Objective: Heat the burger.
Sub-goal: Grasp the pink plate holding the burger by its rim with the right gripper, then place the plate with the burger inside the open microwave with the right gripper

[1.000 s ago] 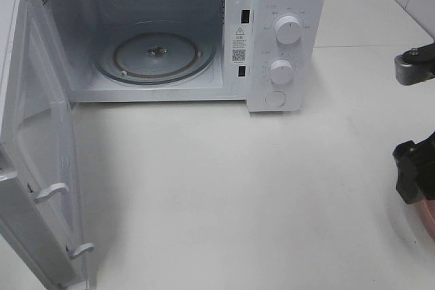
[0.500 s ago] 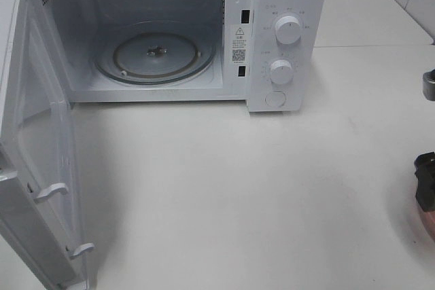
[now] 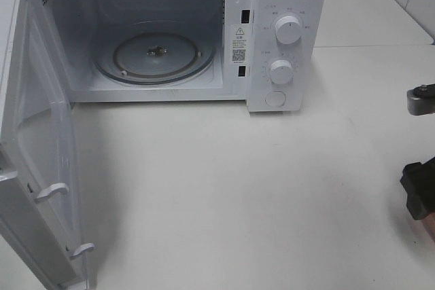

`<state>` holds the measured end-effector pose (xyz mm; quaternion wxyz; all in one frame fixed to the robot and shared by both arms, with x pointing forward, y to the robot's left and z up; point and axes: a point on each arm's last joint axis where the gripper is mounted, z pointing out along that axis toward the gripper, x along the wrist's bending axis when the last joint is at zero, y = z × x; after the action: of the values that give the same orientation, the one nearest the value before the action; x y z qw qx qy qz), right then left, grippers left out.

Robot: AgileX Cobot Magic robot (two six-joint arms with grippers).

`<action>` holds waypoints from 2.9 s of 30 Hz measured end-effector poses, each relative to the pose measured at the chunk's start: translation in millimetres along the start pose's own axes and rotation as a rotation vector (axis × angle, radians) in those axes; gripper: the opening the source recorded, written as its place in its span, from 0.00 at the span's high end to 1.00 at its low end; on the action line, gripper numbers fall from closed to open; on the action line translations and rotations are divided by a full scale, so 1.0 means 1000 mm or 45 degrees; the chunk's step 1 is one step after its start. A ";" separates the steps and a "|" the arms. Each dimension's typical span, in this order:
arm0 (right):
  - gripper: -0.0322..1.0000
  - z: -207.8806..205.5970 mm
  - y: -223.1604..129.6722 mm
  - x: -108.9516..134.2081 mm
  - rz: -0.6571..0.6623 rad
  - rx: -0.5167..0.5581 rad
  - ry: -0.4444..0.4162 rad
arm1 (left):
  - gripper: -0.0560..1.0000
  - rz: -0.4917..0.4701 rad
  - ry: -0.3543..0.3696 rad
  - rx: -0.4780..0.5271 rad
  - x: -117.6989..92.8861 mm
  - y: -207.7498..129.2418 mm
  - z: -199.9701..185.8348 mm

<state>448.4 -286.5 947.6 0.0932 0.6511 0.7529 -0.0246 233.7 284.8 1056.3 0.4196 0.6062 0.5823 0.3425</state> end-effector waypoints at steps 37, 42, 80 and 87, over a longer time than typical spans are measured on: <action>0.32 0.064 0.013 0.010 0.016 0.157 -0.006 | 0.01 0.000 0.000 0.000 0.000 0.000 0.000; 0.47 0.065 0.010 0.011 0.026 0.164 -0.004 | 0.01 0.000 0.000 0.000 0.000 0.000 0.000; 0.96 0.039 0.001 0.026 -0.008 0.060 -0.294 | 0.01 0.000 0.000 0.000 0.000 0.000 0.000; 0.96 0.034 -0.001 0.033 -0.056 0.066 -0.327 | 0.01 0.000 0.000 0.000 0.000 0.000 0.000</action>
<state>446.4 -259.6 907.9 0.1712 0.6281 0.7480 -0.1293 233.7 284.8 1056.3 0.4196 0.6062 0.5823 0.3425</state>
